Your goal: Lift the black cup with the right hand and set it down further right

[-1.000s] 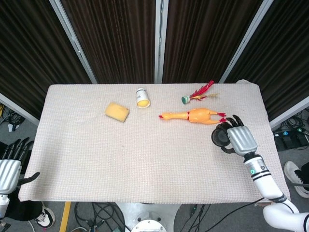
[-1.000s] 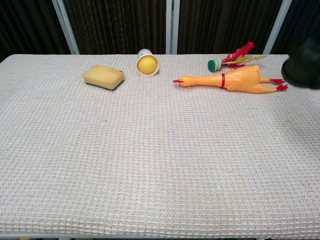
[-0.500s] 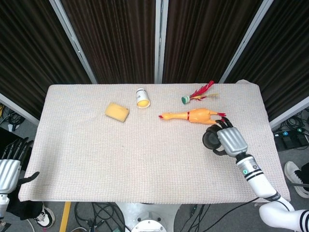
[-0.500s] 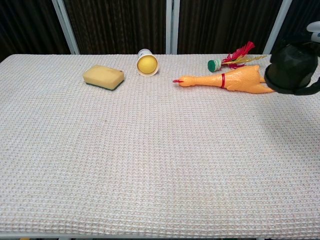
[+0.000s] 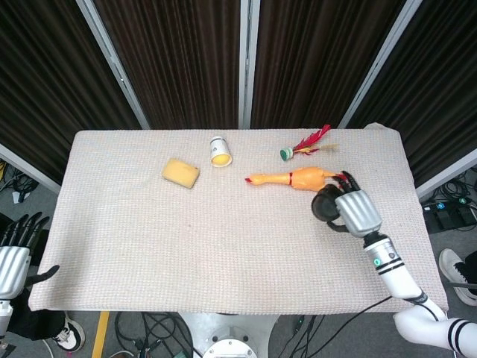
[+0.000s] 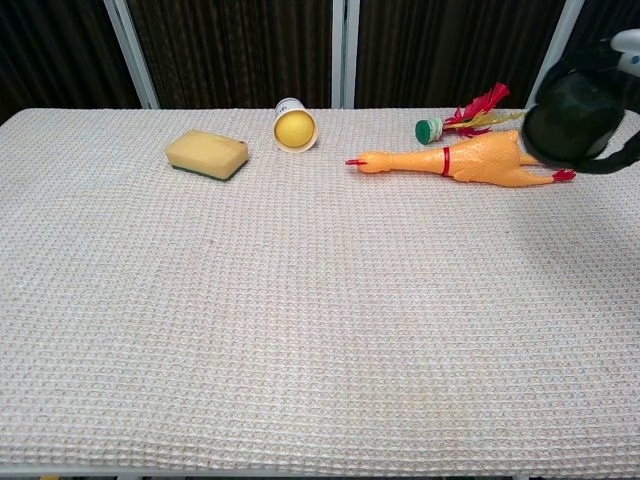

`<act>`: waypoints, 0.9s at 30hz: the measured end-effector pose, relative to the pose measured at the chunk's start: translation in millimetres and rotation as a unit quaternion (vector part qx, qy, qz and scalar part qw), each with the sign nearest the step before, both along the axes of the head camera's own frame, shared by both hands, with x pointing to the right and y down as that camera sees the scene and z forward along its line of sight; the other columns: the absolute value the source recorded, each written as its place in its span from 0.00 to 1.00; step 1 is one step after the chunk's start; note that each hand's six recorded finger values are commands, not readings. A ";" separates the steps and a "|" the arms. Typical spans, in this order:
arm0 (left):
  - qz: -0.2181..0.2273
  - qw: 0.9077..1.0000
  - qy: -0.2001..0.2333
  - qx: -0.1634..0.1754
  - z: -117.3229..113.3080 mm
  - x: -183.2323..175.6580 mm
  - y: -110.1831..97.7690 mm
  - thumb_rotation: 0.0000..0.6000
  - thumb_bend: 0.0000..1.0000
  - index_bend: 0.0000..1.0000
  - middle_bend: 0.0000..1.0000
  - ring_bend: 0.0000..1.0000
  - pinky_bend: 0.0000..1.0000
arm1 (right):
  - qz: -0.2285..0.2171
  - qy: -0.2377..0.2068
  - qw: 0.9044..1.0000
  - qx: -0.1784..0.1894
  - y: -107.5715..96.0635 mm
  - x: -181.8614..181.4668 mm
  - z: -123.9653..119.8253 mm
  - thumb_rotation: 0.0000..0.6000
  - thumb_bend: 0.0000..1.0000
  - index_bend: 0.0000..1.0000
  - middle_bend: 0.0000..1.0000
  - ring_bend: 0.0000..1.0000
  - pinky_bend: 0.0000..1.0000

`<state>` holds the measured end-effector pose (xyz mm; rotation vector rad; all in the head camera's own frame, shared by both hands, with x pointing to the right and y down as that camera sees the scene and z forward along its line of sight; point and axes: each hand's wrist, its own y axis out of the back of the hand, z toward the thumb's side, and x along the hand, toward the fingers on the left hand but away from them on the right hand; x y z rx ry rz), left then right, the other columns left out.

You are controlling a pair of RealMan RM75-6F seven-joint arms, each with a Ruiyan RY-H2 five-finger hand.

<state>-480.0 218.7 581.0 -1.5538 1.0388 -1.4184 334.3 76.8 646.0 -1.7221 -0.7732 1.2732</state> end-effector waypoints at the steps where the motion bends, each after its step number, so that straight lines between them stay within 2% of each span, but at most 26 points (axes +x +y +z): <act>1: 0.000 1.000 -0.001 0.000 0.2 -0.2 0.1 1.00 0.11 0.09 0.04 0.00 0.11 | 0.017 0.009 1.000 0.000 -3.2 10.3 2.2 1.00 0.16 0.42 0.46 0.11 0.00; 3: 0.000 1.000 -0.002 -0.003 1.1 -0.1 0.6 1.00 0.11 0.09 0.04 0.00 0.11 | 0.039 0.018 0.999 -0.007 -5.0 21.6 6.5 1.00 0.16 0.42 0.46 0.11 0.00; 5: 0.001 1.000 -0.003 -0.003 1.3 0.1 0.6 1.00 0.11 0.09 0.04 0.00 0.11 | 0.034 0.008 0.999 -0.022 0.5 13.2 10.5 1.00 0.16 0.42 0.46 0.11 0.00; 8: -0.001 1.000 -0.005 -0.003 -0.1 -1.8 1.6 1.00 0.11 0.09 0.04 0.00 0.11 | -0.017 -0.034 0.998 -0.056 20.1 -26.9 11.8 1.00 0.16 0.42 0.46 0.10 0.00; 11: -0.001 1.000 -0.006 -0.001 -2.2 -2.8 1.1 1.00 0.11 0.09 0.04 0.00 0.11 | -0.085 -0.080 0.990 -0.077 44.0 -69.7 3.7 1.00 0.16 0.42 0.46 0.10 0.00; 14: -0.001 1.000 -0.005 -0.001 -2.7 -3.5 1.8 1.00 0.11 0.09 0.04 0.00 0.11 | -0.128 -0.099 0.984 -0.069 54.5 -87.0 -6.2 1.00 0.16 0.42 0.46 0.10 0.00; 16: -0.001 1.000 -0.003 -0.001 -2.6 -3.1 1.8 1.00 0.11 0.09 0.04 0.00 0.11 | -0.130 -0.095 0.985 -0.057 51.2 -84.1 -9.0 1.00 0.16 0.42 0.46 0.10 0.00; 19: 0.000 1.000 0.000 0.002 -2.7 -1.7 0.8 1.00 0.11 0.09 0.04 0.00 0.11 | -0.098 -0.068 0.992 -0.039 35.2 -61.8 -6.8 1.00 0.16 0.42 0.46 0.10 0.00; 22: 0.002 1.000 0.001 0.002 -2.2 0.2 0.0 1.00 0.11 0.09 0.04 0.00 0.11 | -0.030 -0.028 0.998 -0.039 17.8 -24.0 1.6 1.00 0.16 0.42 0.46 0.10 0.00; 24: 0.003 1.000 0.001 0.000 -1.1 0.7 0.0 1.00 0.11 0.09 0.04 0.00 0.11 | 0.022 -0.010 0.998 -0.054 12.7 -0.1 8.6 1.00 0.16 0.42 0.46 0.10 0.00; 27: 0.002 1.000 -0.002 -0.004 0.3 0.9 0.2 1.00 0.11 0.09 0.04 0.00 0.11 | 0.069 -0.012 0.994 -0.089 17.7 12.9 16.9 1.00 0.17 0.42 0.46 0.10 0.00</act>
